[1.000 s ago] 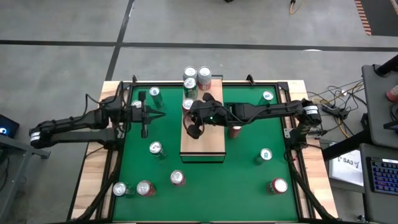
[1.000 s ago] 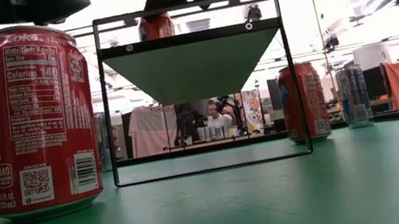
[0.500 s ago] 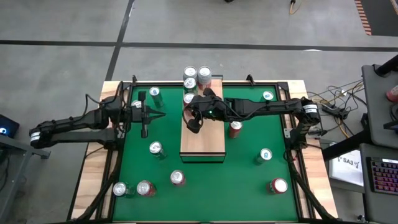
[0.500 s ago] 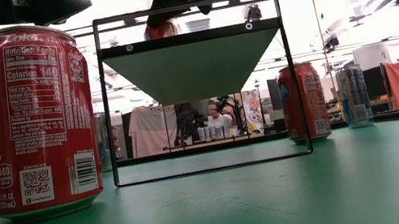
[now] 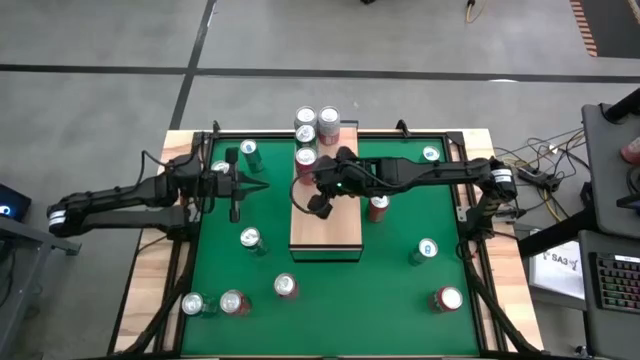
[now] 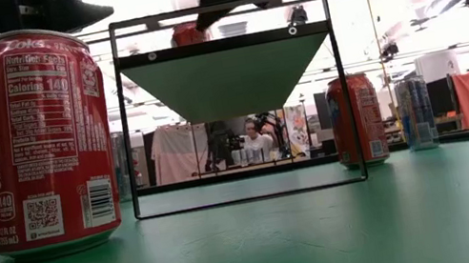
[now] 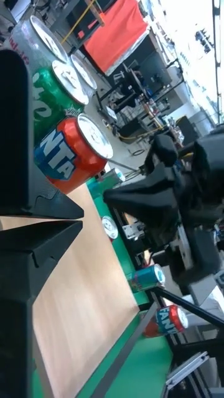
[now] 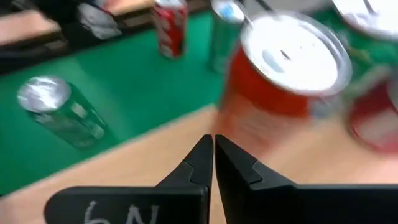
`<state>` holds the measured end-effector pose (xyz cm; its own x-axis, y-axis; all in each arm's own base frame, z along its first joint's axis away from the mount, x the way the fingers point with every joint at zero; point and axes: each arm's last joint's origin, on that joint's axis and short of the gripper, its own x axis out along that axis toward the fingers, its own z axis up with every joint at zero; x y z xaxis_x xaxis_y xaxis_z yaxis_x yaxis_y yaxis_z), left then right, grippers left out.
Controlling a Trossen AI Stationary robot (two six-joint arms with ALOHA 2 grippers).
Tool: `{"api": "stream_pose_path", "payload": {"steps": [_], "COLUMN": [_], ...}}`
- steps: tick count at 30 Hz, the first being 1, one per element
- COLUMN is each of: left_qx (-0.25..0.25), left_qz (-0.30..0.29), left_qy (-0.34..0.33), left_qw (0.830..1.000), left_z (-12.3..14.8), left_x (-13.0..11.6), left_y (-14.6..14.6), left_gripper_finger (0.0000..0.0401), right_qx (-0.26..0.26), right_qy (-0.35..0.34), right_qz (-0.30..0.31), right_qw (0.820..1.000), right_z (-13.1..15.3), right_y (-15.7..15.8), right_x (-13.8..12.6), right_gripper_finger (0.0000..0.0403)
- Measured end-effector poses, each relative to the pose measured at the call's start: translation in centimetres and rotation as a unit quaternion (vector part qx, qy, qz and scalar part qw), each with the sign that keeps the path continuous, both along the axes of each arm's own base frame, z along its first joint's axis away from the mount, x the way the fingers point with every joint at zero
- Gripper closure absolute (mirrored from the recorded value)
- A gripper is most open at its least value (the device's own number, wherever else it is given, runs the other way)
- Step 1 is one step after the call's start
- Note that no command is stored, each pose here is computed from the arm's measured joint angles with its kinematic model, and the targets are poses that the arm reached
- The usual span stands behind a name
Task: Place canned beverage on shelf
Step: Put the orange can on the shelf
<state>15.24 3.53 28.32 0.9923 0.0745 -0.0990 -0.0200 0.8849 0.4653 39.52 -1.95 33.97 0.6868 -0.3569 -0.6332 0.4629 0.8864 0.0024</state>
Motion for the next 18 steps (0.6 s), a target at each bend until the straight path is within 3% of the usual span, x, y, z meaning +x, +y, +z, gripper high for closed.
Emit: {"api": "stream_pose_path", "payload": {"steps": [10,18], "left_qx": [0.008,0.012], "left_qz": [0.007,0.055], "left_qy": [0.059,0.073], "left_qw": [0.998,0.996], "left_z": [-1.9,-3.6], "left_x": [2.4,5.2], "left_y": [0.7,1.8], "left_gripper_finger": [0.0401,0.0401], "right_qx": [-0.052,-0.058], "right_qy": [0.018,0.012], "right_qz": [-0.111,-0.127], "right_qw": [0.992,0.990], "right_z": [0.1,0.1], "right_y": [-3.0,-4.8], "right_x": [-0.8,-0.8], "right_gripper_finger": [0.0394,0.0394]}}
